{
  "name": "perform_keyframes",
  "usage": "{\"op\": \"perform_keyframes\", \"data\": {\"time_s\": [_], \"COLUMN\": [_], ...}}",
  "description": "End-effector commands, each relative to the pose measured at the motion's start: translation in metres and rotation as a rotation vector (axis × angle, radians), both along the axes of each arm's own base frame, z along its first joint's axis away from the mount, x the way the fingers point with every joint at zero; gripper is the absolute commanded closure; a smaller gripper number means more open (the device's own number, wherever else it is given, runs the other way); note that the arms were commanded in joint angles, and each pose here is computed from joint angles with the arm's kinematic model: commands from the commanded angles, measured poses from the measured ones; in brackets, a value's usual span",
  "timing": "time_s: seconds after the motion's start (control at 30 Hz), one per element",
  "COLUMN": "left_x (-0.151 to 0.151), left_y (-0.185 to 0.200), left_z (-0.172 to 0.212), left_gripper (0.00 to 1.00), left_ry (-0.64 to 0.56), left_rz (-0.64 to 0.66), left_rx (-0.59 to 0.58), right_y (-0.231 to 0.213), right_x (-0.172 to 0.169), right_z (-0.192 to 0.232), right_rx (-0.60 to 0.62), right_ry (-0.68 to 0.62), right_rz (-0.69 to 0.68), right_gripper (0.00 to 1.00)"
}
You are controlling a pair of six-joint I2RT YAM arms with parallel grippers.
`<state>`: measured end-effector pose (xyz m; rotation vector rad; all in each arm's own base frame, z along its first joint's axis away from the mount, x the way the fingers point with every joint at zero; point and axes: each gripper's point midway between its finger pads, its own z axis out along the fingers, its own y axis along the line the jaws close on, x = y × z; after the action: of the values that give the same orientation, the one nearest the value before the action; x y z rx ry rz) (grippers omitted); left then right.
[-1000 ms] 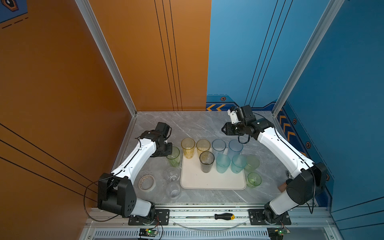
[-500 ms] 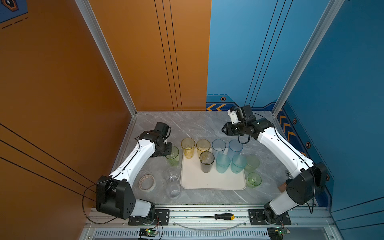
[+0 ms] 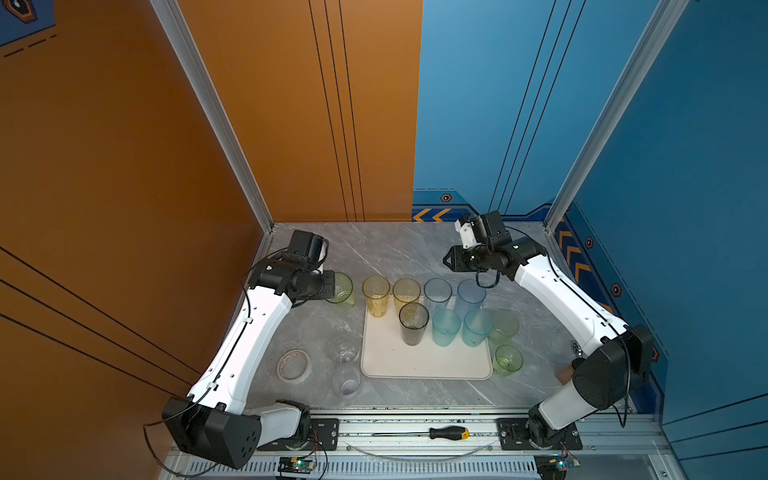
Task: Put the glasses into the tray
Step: 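Lift the green glass with the left gripper and carry it over the tray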
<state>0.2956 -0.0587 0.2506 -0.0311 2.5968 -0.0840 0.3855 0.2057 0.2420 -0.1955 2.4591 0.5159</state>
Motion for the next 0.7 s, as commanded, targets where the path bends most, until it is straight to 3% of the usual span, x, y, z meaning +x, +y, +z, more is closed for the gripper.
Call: {"op": "perform_keyframes", "data": {"time_s": [0.0,0.3,0.67], "left_x": [-0.025,-0.058,-0.064], "left_y": [-0.008,-0.033,-0.090], "left_z": [0.012,0.032,-0.014], "left_gripper": [0.97,0.97,0.97], "left_ry": [0.038,0.031,0.148], "left_rz": [-0.062,-0.162,-0.304], "left_rx": [-0.010,-0.011,0.056], "right_y": [-0.001,0.004,-0.002], "right_x": [-0.012,-0.019,-0.026], "right_z": [0.004,0.010,0.014], "right_rx": [-0.009,-0.010,-0.014], "right_ry": [0.001,-0.015,-0.030], "right_rz": [0.013,0.022,0.011], "right_gripper": [0.65,0.65,0.65]}}
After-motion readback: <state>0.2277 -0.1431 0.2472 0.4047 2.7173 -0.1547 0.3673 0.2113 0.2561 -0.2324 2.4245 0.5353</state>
